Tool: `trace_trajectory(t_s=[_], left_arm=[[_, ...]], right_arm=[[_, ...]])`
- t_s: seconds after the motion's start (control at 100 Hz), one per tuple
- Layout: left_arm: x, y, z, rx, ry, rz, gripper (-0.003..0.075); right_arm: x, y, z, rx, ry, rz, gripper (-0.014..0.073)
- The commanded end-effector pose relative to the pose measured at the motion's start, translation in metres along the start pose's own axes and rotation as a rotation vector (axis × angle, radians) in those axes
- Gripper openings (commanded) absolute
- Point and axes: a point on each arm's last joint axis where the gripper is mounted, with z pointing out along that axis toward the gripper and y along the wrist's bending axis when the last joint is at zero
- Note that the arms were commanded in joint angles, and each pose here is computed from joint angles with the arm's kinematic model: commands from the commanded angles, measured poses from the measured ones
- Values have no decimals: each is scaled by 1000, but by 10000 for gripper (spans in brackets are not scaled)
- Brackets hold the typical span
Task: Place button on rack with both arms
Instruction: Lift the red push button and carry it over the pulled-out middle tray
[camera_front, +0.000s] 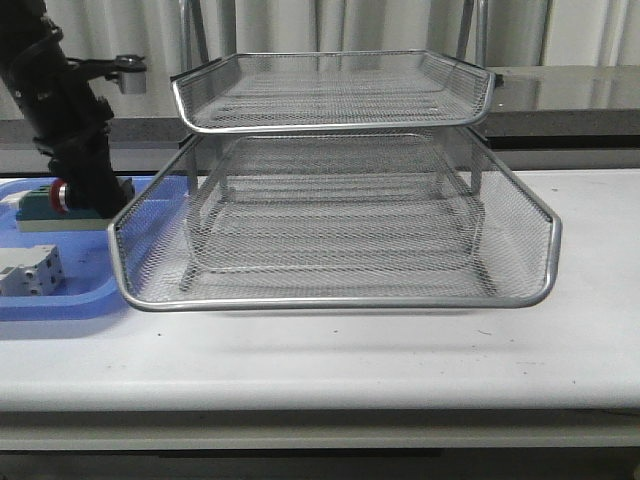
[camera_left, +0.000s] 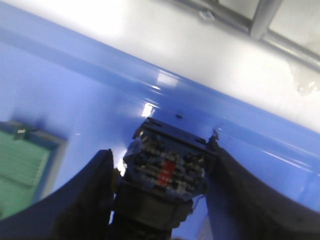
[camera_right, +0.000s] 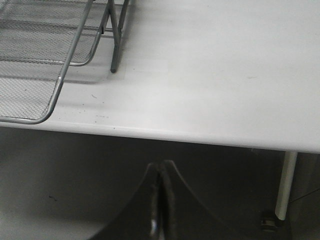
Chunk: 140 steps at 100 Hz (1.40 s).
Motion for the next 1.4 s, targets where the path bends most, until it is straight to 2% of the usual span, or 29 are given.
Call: trace_trajectory(t_s=[0.0,0.28,0.57,0.99,1.39], left_arm=[[-13,-4,-55,-60,-55,-62,59],[-14,-12,-111,-171,-95,-107,61],[-18,-51,-166,-225,-147,-102,61],[-46,-152,-199,-161,-200,7,61],[-115,-240,-166,22,-231,241,61]], right_arm=[[-13,-1,-6,8,-85,-6,-70],[-13,0,-6,8,-86,-6,-70],[-13,0,-6,8,-86,-6,-70],[-13,0,-6,8,-86,-6,-70],[-13,0,-6,8,-86,-6,-70]])
